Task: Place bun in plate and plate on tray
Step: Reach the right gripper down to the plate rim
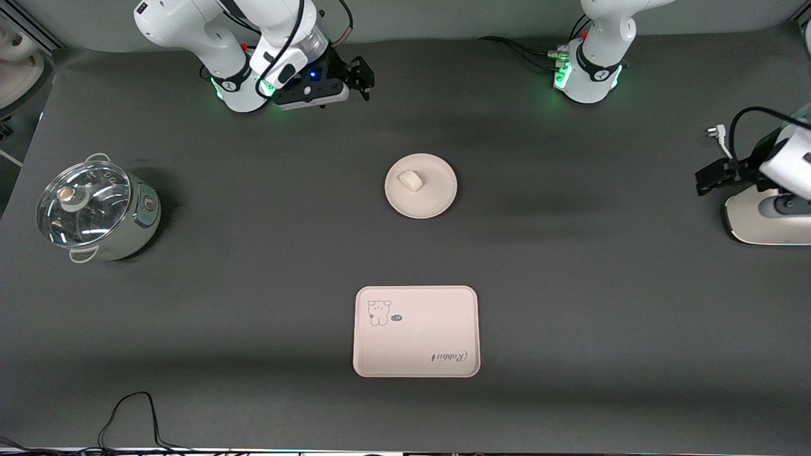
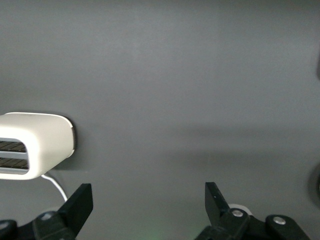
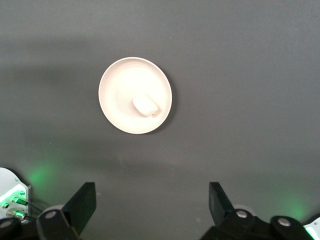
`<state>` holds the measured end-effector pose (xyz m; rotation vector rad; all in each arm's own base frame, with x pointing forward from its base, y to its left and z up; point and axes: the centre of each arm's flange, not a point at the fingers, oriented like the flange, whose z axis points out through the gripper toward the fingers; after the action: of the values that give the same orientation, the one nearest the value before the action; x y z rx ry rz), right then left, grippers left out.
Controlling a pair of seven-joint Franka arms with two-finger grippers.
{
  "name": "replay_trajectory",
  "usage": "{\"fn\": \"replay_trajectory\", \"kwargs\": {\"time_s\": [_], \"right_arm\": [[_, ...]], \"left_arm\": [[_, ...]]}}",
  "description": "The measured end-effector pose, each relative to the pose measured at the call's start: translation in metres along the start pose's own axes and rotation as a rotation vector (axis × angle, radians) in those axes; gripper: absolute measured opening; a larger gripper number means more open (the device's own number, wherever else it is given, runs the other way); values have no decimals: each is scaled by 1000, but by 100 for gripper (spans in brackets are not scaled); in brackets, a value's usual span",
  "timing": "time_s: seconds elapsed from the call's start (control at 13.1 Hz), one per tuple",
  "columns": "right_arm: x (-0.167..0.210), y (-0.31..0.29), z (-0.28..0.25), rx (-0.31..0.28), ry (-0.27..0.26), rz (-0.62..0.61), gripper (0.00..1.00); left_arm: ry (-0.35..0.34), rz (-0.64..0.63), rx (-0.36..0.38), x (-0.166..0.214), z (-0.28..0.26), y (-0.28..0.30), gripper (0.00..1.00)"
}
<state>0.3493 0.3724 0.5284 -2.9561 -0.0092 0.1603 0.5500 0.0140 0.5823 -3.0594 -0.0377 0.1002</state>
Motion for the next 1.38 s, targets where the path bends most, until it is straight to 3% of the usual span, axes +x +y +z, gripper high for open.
{"fn": "replay_trajectory", "kwargs": {"time_s": [0.69,1.38], "right_arm": [[13,13,143,3,64,27,100],[10,26,282,30,188,3,100]], "left_arm": [[1,3,0,-2,-1,-11,100],[-6,5,-1,-2,3,-10,100]]}}
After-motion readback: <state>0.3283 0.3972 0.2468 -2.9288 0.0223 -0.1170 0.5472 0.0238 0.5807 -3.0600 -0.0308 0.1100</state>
